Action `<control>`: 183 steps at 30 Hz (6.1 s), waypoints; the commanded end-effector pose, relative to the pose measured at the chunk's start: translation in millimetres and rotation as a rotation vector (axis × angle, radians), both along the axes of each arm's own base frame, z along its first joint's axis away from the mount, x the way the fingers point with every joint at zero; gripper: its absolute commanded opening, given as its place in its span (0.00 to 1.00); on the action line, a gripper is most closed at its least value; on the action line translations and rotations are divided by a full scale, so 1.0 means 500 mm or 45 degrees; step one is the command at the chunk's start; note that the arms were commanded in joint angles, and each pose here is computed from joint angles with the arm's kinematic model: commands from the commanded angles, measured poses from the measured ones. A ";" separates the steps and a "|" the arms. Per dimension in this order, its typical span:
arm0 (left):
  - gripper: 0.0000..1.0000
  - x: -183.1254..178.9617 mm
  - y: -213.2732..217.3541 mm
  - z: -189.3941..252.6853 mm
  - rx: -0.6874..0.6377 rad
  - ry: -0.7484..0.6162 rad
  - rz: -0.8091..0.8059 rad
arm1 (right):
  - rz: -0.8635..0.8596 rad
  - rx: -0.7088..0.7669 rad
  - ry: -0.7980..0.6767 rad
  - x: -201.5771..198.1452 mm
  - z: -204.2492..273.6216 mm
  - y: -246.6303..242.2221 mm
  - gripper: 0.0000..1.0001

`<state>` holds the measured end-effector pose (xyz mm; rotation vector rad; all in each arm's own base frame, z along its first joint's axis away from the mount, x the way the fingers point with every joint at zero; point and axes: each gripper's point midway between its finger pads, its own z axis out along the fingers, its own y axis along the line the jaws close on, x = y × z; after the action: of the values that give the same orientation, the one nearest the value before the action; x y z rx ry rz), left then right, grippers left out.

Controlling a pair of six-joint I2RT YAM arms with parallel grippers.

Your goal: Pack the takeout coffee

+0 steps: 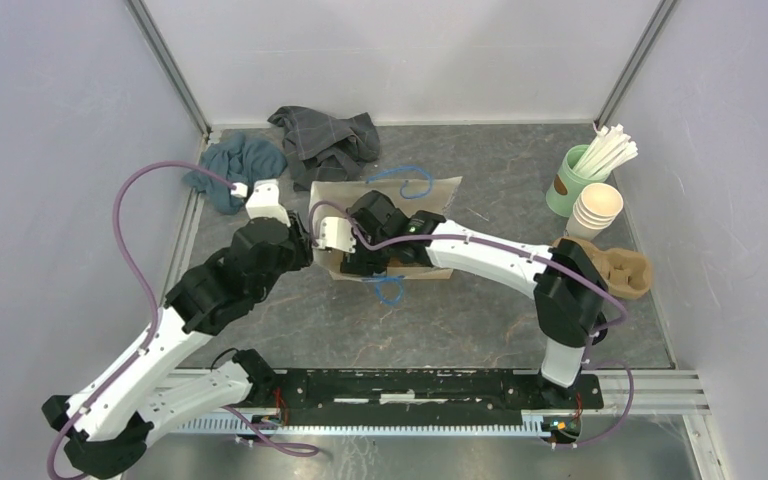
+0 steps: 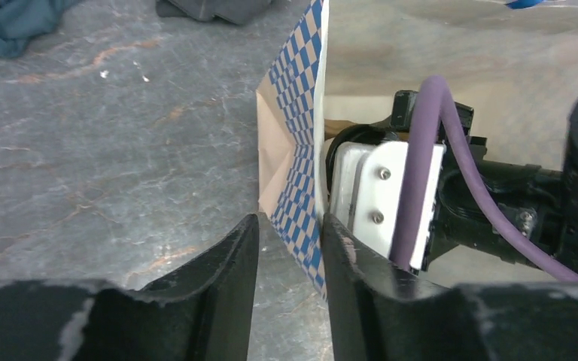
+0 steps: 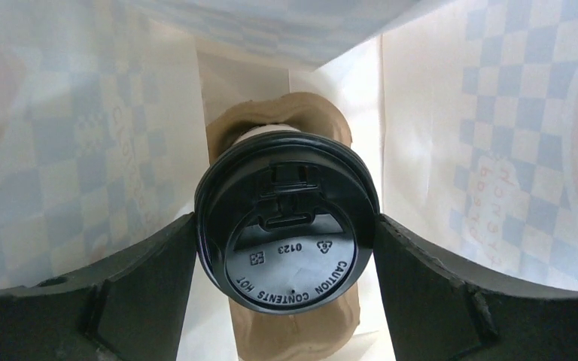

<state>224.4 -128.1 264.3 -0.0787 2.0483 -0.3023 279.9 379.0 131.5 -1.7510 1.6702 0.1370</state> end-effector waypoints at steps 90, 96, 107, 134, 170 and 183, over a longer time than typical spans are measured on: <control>0.77 -0.015 0.012 0.164 -0.178 -0.225 -0.014 | -1.502 0.854 -0.524 0.209 0.595 -0.599 0.95; 0.86 -0.026 0.018 0.202 -0.166 -0.247 -0.048 | -1.941 0.942 -0.336 0.271 0.470 -0.860 0.82; 0.88 -0.020 0.021 0.209 -0.096 -0.255 -0.061 | -2.222 1.025 -0.161 0.353 0.338 -1.084 0.45; 0.91 0.013 0.015 0.210 0.035 -0.258 -0.044 | -2.353 0.927 -0.092 0.379 0.226 -1.135 0.37; 0.91 0.024 0.014 0.211 0.089 -0.265 -0.042 | -2.410 0.911 -0.082 0.385 0.173 -1.147 0.32; 0.91 0.025 0.012 0.213 0.072 -0.266 -0.037 | -2.432 0.974 -0.119 0.365 0.217 -1.139 0.21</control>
<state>234.5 -125.2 348.4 0.0219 1.9151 -0.2577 466.5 -188.2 208.6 0.6453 2.1543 -0.1658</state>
